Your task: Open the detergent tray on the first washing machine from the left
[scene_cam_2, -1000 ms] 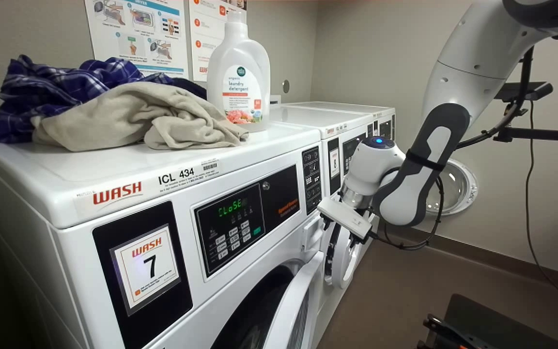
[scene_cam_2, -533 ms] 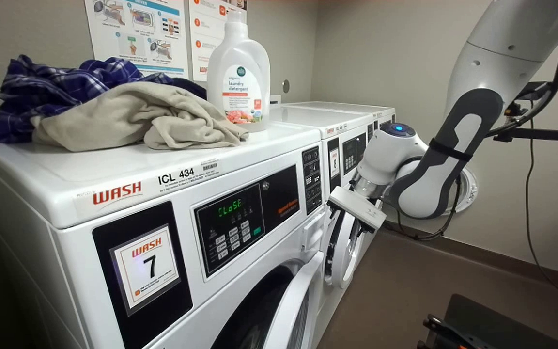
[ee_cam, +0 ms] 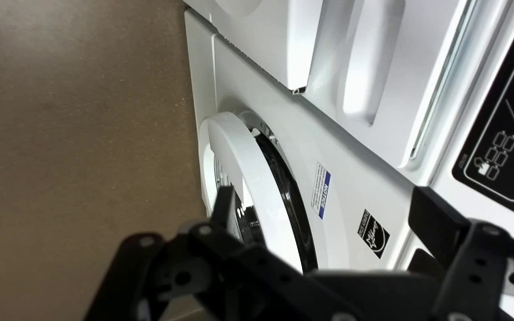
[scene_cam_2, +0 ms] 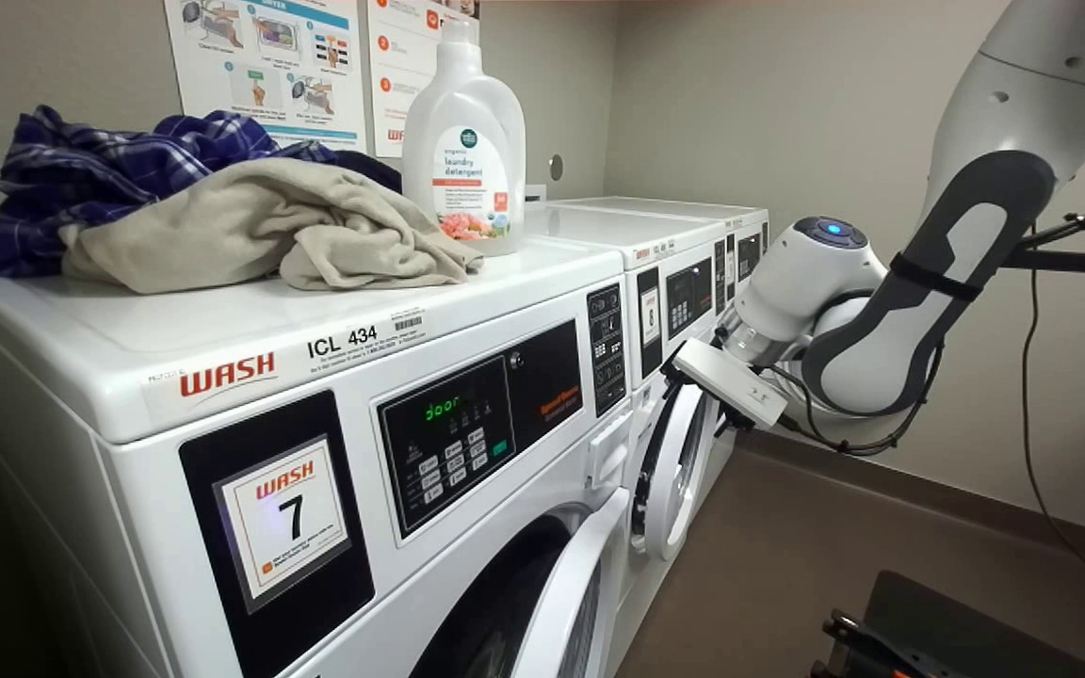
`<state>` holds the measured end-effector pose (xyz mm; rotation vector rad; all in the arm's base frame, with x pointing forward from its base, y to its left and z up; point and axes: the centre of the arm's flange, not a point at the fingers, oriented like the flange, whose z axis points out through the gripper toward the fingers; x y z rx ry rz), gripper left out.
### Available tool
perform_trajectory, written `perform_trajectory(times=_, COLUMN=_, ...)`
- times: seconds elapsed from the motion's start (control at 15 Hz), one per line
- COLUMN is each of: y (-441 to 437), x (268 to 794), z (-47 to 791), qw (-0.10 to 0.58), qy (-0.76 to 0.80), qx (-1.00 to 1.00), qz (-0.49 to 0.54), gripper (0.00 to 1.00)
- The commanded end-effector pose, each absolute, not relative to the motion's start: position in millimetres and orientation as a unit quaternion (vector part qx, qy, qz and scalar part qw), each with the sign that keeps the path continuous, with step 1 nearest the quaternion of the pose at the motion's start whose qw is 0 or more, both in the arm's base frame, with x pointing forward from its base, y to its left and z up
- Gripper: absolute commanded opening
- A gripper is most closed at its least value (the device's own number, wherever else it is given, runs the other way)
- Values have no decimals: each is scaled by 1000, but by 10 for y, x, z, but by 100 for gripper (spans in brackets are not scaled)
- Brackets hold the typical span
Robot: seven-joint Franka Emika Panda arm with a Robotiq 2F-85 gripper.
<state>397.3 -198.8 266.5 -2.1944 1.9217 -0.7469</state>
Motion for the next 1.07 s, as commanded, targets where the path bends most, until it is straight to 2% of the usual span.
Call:
perform_trajectory(times=0.0, y=-1870, x=3872, z=2544, qw=73, qy=631, qx=-724, qz=-269, gripper=100)
perform_trajectory(times=1.0, y=-1556, x=4312, z=2192, qw=47, qy=597, qx=-751, qz=-278, gripper=100)
